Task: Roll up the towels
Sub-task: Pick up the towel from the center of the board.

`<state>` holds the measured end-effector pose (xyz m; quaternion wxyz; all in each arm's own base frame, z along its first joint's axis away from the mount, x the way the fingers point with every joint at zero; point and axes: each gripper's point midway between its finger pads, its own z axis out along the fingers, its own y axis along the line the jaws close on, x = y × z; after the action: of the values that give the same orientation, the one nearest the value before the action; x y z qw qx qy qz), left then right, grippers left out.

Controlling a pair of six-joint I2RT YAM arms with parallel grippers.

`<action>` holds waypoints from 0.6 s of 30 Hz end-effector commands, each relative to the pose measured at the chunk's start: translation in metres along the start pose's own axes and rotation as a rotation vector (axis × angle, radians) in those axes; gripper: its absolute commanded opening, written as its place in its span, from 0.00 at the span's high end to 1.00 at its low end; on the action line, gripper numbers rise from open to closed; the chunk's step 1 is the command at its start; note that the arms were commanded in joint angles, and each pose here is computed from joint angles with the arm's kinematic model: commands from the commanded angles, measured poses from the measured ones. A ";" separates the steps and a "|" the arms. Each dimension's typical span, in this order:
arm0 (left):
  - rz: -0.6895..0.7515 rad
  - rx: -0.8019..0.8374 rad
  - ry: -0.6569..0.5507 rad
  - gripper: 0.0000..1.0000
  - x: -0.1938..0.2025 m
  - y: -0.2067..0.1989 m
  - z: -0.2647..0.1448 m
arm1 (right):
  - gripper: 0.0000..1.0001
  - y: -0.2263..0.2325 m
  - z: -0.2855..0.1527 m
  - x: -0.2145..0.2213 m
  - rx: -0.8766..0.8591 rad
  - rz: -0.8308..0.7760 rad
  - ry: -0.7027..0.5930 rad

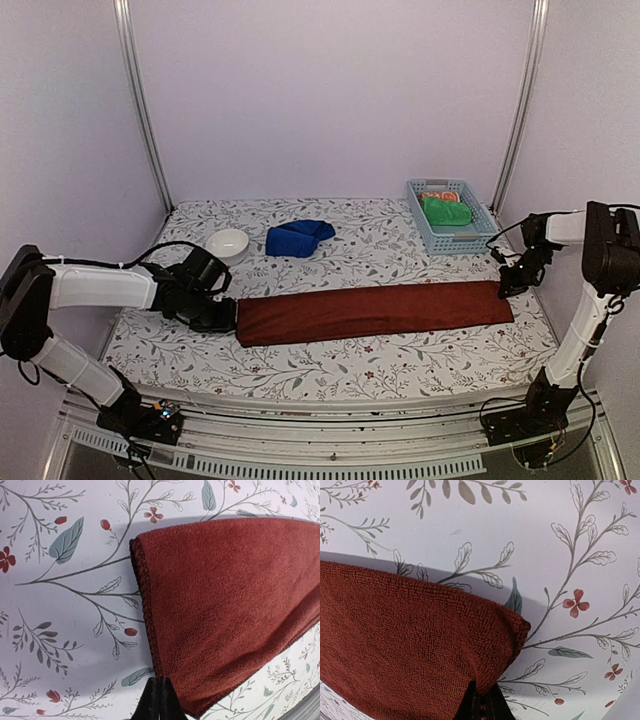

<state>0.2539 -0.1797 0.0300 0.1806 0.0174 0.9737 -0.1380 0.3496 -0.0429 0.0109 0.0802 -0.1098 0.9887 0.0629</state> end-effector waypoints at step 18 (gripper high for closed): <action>0.027 -0.029 -0.047 0.93 -0.026 0.004 -0.007 | 0.97 -0.062 -0.111 -0.007 0.126 0.034 -0.073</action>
<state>0.2676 -0.1712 0.0421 0.2045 0.0175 0.9712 -0.1209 0.3616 -0.0992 0.0880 0.1272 -0.0799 0.9882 0.0299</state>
